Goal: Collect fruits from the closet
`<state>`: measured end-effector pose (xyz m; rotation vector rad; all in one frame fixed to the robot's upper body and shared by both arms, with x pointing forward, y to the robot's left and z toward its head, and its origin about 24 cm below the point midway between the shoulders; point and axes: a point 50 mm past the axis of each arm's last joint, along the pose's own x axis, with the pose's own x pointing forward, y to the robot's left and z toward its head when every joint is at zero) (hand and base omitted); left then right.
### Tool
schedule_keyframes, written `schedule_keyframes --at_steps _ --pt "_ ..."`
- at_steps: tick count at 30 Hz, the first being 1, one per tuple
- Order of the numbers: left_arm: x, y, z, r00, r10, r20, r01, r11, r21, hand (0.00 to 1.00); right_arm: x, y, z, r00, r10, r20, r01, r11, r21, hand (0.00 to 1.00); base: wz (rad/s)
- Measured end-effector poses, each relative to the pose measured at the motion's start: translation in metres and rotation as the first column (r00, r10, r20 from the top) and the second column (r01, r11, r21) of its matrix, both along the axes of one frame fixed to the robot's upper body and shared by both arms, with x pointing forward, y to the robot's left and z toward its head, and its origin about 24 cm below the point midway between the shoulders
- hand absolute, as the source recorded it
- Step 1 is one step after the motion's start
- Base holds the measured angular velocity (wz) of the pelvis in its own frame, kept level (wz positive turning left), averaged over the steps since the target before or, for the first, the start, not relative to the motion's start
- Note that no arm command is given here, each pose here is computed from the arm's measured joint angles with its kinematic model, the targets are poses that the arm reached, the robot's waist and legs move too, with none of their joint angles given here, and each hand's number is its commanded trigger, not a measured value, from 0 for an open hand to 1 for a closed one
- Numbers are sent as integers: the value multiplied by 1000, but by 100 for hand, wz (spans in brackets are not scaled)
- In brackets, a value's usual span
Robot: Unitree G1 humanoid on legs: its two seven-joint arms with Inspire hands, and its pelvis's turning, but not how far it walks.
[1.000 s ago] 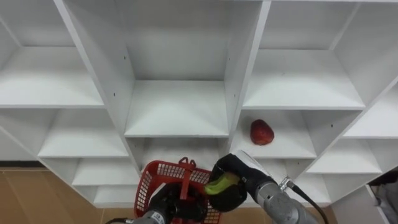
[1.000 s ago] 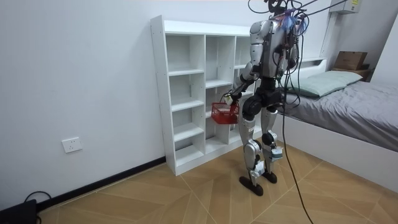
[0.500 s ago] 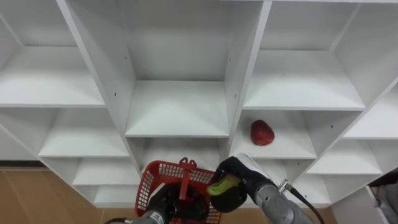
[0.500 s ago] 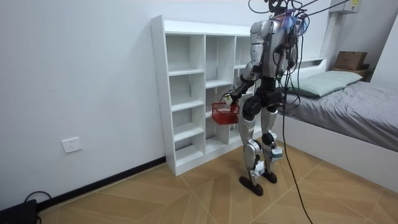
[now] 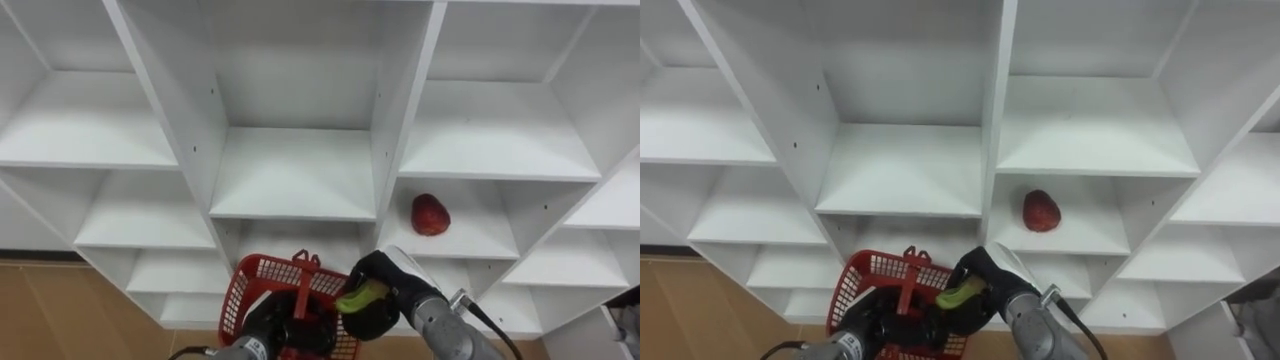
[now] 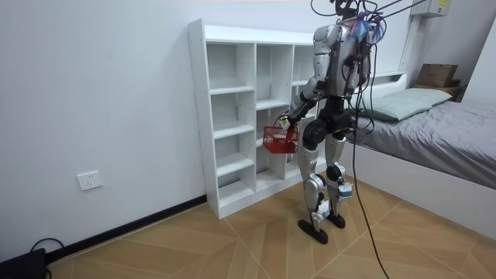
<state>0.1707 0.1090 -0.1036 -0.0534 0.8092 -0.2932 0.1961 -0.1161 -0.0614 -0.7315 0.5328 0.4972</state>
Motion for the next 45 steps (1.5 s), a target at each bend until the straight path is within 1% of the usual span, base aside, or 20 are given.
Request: schedule_keyframes --at_steps 6,13,22,39,45 --pt "0 -2 1 1000 -16 4 16 1000 -20 100 5 -1 -1 1000 16 8 -15 999 -39 100 0" --pt "0 -5 1 999 -39 16 40 999 -33 100 10 -1 -3 1000 20 23 -18 999 -47 100 0" --pt "-3 -12 1 997 -79 13 79 996 -45 100 17 7 3 997 -12 80 13 1000 -18 100 1" --pt "-5 -14 1 995 -97 9 97 994 -51 100 15 7 -4 999 -11 44 12 1000 -23 100 5" --pt "-9 -16 -1 991 -130 0 130 991 -37 100 12 5 -10 1000 -13 14 13 999 -35 100 3"
